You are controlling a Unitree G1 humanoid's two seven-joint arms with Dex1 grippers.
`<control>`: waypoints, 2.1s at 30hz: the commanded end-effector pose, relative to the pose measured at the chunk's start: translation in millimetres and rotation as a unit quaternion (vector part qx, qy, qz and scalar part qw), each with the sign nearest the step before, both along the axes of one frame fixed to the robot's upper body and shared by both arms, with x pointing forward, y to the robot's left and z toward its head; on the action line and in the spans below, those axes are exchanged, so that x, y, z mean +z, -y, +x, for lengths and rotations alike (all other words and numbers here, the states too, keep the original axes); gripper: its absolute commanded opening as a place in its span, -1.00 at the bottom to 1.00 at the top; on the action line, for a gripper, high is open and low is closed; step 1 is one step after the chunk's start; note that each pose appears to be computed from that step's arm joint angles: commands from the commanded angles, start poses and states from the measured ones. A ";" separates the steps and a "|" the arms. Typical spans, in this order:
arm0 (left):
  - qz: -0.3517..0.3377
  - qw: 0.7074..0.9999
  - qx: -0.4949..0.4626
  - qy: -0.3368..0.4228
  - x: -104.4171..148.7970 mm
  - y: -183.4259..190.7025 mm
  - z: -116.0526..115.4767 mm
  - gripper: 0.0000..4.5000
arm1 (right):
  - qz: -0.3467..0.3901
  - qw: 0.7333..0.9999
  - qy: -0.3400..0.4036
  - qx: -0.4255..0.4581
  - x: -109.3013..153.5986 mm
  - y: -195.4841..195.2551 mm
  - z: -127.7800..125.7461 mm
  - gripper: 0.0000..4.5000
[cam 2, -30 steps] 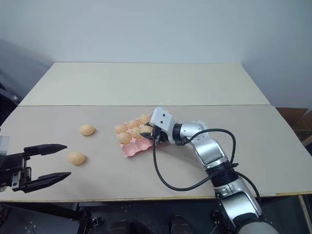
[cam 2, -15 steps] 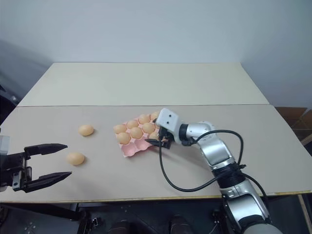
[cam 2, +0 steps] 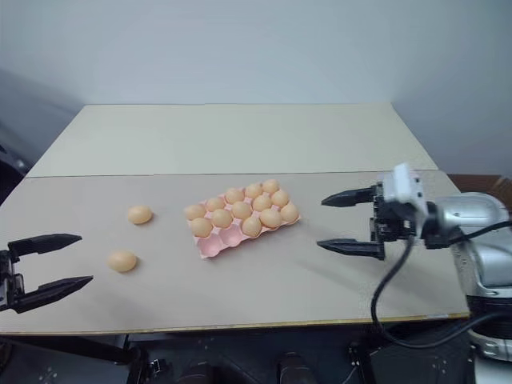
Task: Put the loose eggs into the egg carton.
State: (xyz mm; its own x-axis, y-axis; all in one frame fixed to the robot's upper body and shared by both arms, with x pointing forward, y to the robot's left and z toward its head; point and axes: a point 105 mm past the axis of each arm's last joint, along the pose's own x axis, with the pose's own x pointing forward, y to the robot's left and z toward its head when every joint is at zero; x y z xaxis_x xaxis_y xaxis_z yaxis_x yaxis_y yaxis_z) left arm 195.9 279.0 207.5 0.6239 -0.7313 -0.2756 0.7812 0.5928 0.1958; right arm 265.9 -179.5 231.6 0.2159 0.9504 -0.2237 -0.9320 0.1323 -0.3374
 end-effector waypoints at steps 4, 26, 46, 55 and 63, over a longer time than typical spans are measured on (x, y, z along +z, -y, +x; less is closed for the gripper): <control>0.022 0.998 0.057 0.013 -5.6 -19.6 8.2 1.00 | -0.005 1.000 0.020 0.001 1.2 -6.0 -2.3 0.99; 0.126 0.990 0.065 -0.011 -81.1 -18.2 73.6 1.00 | -0.027 0.999 0.041 -0.003 -3.1 -16.5 -0.3 0.99; 0.055 0.995 -0.055 0.056 -37.2 45.4 97.5 -0.07 | -0.013 0.998 0.051 -0.017 -0.7 -18.5 -1.1 1.00; -0.002 0.987 -0.122 0.109 -40.1 150.4 135.8 -0.07 | -0.007 0.997 0.065 -0.027 1.1 -23.2 6.6 1.00; 0.001 0.983 -0.152 0.106 -51.4 187.2 152.2 -0.07 | -0.006 0.997 0.070 -0.043 1.5 -21.2 3.0 1.00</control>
State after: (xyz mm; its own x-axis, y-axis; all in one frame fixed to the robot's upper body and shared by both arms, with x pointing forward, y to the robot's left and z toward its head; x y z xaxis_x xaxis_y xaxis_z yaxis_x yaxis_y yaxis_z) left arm 347.9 96.7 147.2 0.4360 -0.8810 -0.1835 0.8694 0.3597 0.3387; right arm 273.9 -158.7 222.2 0.3164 0.9241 -0.2143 -0.8861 0.2073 -0.4146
